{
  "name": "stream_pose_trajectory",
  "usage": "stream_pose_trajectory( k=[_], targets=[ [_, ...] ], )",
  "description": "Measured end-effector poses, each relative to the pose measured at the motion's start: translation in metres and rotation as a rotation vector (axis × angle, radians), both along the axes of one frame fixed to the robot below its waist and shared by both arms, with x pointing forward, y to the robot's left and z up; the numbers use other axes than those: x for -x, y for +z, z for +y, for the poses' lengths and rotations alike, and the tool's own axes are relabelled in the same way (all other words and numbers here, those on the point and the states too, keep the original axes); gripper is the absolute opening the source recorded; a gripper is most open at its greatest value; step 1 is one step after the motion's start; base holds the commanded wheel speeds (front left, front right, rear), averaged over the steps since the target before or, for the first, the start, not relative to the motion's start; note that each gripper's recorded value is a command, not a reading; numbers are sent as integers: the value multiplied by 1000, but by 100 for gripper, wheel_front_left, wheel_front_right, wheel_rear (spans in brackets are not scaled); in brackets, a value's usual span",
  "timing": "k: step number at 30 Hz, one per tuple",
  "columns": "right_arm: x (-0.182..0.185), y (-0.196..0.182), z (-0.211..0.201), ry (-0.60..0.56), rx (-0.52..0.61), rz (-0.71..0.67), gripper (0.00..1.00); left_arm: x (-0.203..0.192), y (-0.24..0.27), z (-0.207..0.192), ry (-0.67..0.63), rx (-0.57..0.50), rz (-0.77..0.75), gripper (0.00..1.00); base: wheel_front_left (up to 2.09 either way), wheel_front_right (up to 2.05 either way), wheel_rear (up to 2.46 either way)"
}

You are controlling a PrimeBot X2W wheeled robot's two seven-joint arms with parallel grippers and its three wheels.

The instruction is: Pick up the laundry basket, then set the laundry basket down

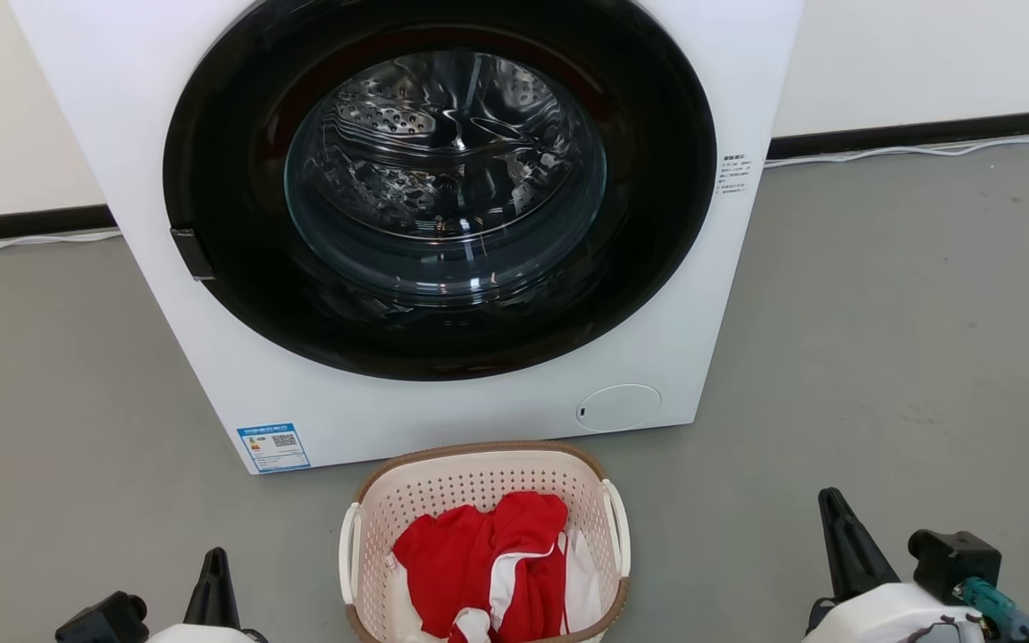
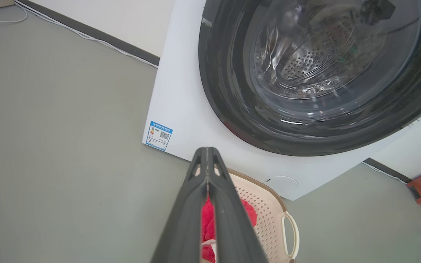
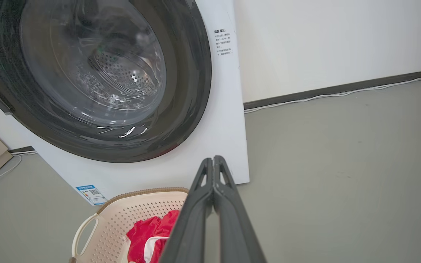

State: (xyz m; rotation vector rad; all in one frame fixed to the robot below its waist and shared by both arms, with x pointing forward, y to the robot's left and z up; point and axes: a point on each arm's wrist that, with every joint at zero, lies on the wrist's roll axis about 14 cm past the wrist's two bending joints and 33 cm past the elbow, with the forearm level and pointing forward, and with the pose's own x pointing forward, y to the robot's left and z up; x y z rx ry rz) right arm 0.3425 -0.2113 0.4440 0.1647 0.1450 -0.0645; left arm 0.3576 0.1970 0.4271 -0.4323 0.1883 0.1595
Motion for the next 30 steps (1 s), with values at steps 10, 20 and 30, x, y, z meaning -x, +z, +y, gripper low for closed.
stream_pose_trajectory(
  k=[10, 20, 30],
  targets=[
    [-3, 3, -2, -37, -119, -9, 0, 0, 0, 2, 30, 102, 4, 0, 0, 0, 0],
    [-6, 4, -4, -70, -242, -12, 0, 0, 1, 3, 52, 206, 0, 0, 0, 0, 0],
    [-9, 7, -5, -97, -364, -22, 0, 0, 2, 2, 68, 302, -2, 0, 0, 0, 0]
  ],
)
